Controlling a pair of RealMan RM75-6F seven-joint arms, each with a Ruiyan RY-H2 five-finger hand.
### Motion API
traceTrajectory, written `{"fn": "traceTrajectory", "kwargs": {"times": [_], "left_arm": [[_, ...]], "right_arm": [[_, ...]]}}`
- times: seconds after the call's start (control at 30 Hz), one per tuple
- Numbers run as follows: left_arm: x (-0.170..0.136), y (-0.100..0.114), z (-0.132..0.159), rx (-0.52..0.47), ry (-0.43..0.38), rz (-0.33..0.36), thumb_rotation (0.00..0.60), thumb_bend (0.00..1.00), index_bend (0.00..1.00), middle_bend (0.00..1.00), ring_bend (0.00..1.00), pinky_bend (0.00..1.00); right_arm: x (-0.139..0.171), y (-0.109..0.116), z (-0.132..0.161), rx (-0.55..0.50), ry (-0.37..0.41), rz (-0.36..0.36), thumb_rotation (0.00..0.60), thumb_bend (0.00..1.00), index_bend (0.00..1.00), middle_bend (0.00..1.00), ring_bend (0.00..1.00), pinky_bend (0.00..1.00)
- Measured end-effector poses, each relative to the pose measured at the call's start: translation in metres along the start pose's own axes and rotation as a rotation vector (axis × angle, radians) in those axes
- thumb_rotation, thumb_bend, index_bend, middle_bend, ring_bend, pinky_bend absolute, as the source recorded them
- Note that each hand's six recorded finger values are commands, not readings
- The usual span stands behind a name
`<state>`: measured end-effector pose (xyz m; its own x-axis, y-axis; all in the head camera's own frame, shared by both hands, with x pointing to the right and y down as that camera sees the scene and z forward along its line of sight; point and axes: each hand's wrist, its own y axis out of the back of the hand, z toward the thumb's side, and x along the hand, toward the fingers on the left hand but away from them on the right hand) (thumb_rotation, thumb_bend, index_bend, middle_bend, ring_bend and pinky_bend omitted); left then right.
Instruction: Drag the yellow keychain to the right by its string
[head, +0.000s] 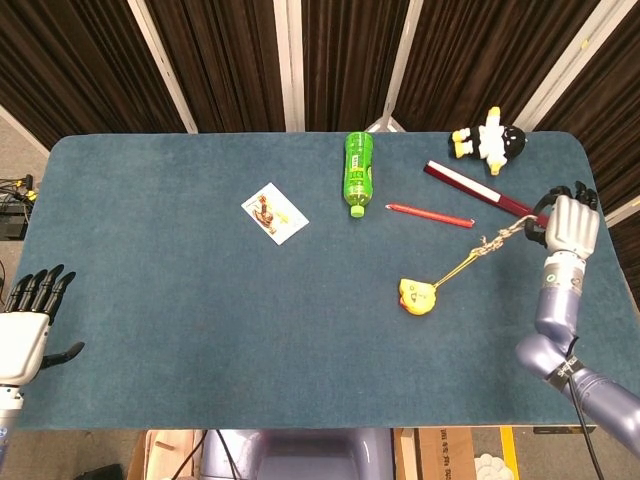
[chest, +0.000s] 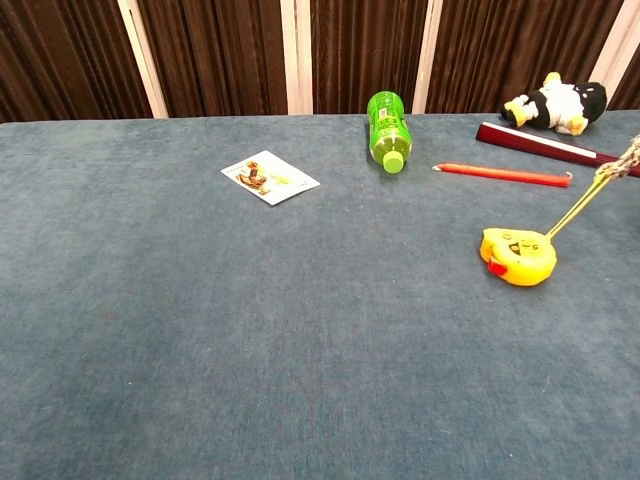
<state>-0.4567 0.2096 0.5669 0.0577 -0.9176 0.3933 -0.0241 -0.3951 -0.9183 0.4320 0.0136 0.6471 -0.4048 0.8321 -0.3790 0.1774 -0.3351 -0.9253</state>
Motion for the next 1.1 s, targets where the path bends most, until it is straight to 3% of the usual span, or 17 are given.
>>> {"fn": "traceTrajectory", "kwargs": {"times": [0.4,0.47,0.63,0.87,1.1], "left_arm": [[-0.001,0.000,0.001,0.006,-0.003,-0.002,0.600,0.00,0.00,0.00,0.00,0.00],[-0.001,0.000,0.001,0.006,-0.003,-0.002,0.600,0.00,0.00,0.00,0.00,0.00],[0.000,-0.001,0.002,0.007,-0.007,-0.002,0.600,0.00,0.00,0.00,0.00,0.00],[-0.001,0.000,0.003,0.004,-0.010,0.002,0.600,0.00,0.00,0.00,0.00,0.00],[-0.001,0.001,0.003,0.002,-0.013,0.004,0.600,0.00,0.00,0.00,0.00,0.00]], "right_arm": [[-0.012,0.016,-0.018,0.030,-0.053,-0.039,0.600,0.54,0.69,0.27,0.02,0.01],[-0.013,0.018,-0.020,0.031,-0.057,-0.042,0.600,0.54,0.55,0.23,0.01,0.01],[-0.010,0.011,-0.022,0.042,-0.049,-0.004,0.600,0.54,0.02,0.04,0.00,0.00],[0.001,-0.001,-0.019,0.078,-0.024,0.062,0.600,0.45,0.00,0.00,0.00,0.00],[0.013,0.002,-0.019,0.092,-0.001,0.073,0.600,0.26,0.00,0.00,0.00,0.00]]}}
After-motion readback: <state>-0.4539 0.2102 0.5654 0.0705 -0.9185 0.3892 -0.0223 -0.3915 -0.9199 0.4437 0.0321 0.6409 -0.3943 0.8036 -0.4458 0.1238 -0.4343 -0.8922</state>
